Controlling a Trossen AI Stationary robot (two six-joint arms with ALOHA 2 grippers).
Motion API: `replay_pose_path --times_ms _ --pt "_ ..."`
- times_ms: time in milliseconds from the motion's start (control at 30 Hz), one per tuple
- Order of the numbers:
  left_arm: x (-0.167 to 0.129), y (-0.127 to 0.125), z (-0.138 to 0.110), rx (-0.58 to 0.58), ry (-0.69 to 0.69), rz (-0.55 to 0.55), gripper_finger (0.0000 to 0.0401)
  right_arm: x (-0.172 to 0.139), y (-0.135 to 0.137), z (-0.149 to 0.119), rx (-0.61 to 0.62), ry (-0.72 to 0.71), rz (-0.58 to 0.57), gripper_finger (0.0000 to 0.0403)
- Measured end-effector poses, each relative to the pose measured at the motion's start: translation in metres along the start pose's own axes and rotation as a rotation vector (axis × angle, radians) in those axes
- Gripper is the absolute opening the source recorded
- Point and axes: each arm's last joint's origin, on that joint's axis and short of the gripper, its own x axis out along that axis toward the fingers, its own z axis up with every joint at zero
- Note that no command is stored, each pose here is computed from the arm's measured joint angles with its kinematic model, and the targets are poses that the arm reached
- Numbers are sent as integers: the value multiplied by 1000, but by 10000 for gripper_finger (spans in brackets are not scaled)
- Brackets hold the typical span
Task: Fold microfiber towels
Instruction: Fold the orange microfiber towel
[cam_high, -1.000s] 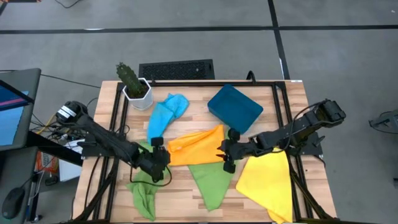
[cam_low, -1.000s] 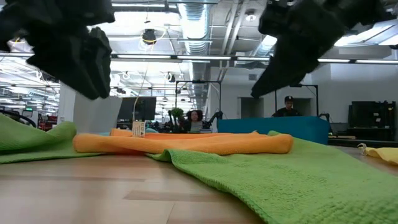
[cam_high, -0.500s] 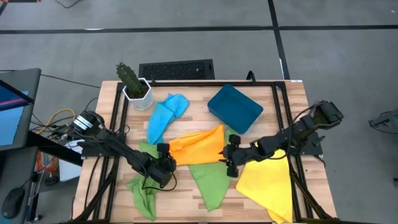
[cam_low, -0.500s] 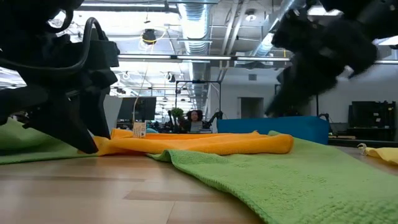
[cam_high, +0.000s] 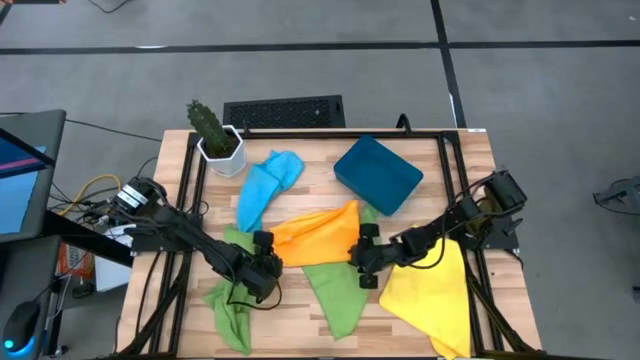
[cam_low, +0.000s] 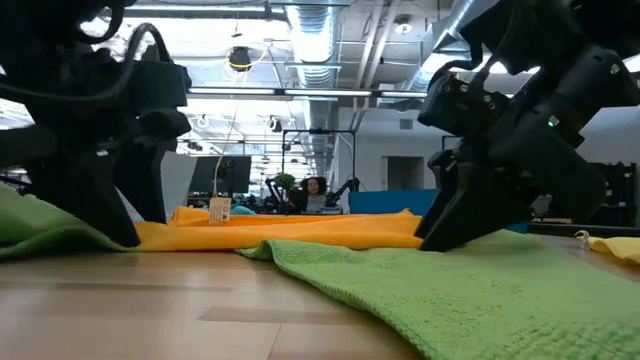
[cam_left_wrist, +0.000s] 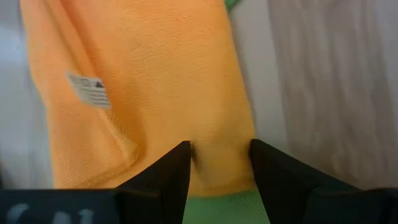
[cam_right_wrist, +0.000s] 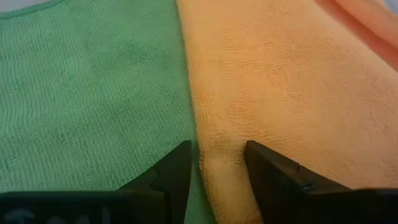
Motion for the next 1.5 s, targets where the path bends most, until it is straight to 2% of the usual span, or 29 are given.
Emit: replay_pose_path --times_ms 100,233,333,733,867,1133,1500 --pt "-11 2 6 9 8 -3 161 0 -1 0 8 2 -2 160" --pt "-22 1 10 0 -42 -19 161 1 -2 0 15 1 -4 132" --pt "-24 -2 14 -11 -86 -19 161 1 -2 0 17 2 -5 126" --pt "7 -5 10 44 20 2 156 1 -2 -1 18 4 -6 138" --pt "7 -1 9 41 35 16 122 -1 0 0 13 2 1 120" --pt "8 3 8 39 54 22 10 -16 -5 10 13 -40 13 66" --pt "2 6 12 57 81 55 3 -30 -11 18 23 -68 11 37"
